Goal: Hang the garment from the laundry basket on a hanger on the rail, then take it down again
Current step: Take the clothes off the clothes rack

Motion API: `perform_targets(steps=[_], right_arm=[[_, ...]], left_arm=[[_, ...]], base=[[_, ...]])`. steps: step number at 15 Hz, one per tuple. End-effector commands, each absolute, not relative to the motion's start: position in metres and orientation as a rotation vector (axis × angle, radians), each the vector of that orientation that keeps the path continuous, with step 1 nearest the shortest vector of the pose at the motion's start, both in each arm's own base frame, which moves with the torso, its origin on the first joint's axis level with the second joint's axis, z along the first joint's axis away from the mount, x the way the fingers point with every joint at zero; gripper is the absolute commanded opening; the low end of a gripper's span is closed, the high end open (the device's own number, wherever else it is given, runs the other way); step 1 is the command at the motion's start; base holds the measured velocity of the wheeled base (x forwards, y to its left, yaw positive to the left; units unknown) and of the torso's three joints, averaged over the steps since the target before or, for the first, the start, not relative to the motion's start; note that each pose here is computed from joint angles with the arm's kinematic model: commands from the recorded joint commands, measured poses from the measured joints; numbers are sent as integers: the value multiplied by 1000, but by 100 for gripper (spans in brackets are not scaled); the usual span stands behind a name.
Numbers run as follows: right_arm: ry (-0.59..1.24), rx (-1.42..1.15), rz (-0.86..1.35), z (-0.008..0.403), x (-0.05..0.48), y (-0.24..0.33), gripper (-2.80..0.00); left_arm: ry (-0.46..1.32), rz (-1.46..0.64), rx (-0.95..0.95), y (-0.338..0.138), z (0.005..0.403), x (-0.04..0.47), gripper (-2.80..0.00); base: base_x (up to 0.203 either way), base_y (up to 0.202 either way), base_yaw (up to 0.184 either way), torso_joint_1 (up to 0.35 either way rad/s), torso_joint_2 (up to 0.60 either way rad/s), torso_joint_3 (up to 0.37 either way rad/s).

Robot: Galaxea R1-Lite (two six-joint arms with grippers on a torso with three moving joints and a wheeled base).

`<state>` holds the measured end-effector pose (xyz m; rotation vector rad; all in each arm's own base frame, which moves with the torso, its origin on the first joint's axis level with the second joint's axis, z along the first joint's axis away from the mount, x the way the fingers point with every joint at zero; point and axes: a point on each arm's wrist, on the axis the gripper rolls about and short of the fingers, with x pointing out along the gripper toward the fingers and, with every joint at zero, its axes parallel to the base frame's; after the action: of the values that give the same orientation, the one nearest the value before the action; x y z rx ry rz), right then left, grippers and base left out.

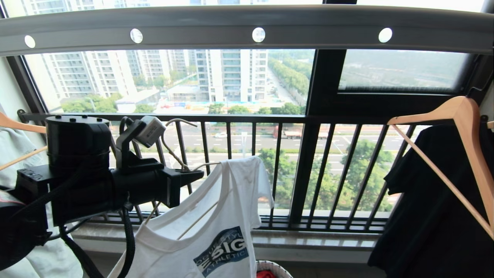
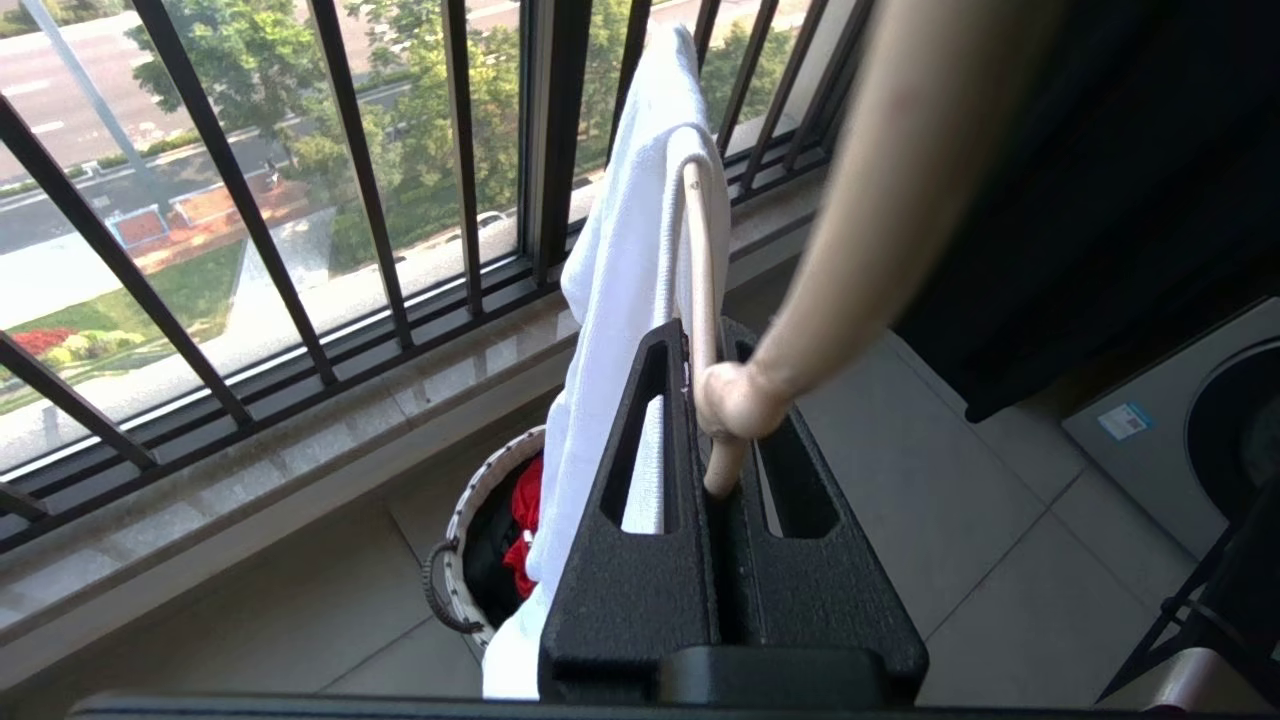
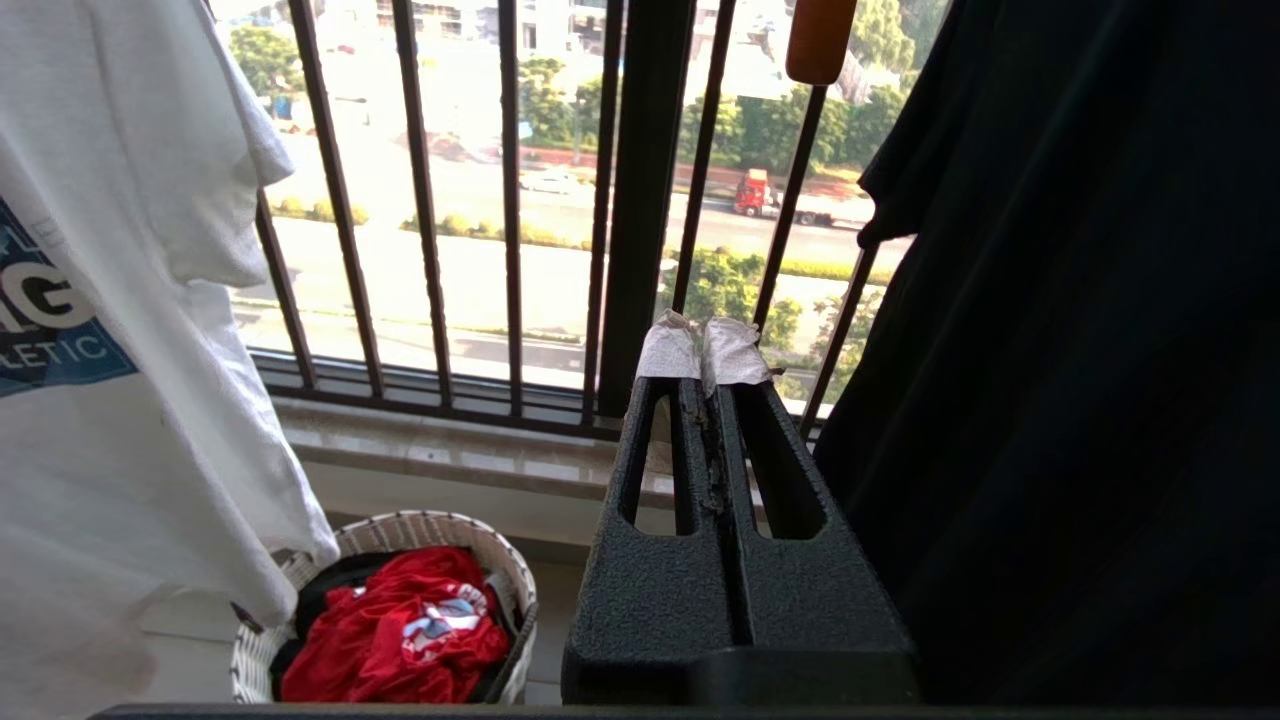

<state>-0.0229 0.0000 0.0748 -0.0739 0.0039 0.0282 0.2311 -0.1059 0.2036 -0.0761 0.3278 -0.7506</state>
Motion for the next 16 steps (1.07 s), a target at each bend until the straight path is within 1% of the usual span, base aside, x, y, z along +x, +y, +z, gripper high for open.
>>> perform_targets(steps=[1,5,8,10,12,16], right_arm=[[6,-79,31,75,-23,0,-280],[5,-83,31,75,-23,0,-280],[-8,-106,42,79,-24,0,-280],[-43,-107,75,100,-30,1,-280],[34,-106,102,125,-21,2,-280],[199,-96,189,194,37,4,-280]], left_arm=[[349,-776,-76,-122,175,248,-280],[246,-740,-127,-144,141,269,-280],[213,-694,-135,-150,132,274,-280],[204,-692,-140,-151,135,276,-280],[195,-686,-156,-151,138,276,-280],[185,-682,-172,-156,142,276,-280]], base=[[0,0,0,0,0,0],[0,0,0,0,0,0],[0,0,0,0,0,0],[0,0,0,0,0,0],[0,0,0,0,0,0],[0,0,0,0,0,0]])
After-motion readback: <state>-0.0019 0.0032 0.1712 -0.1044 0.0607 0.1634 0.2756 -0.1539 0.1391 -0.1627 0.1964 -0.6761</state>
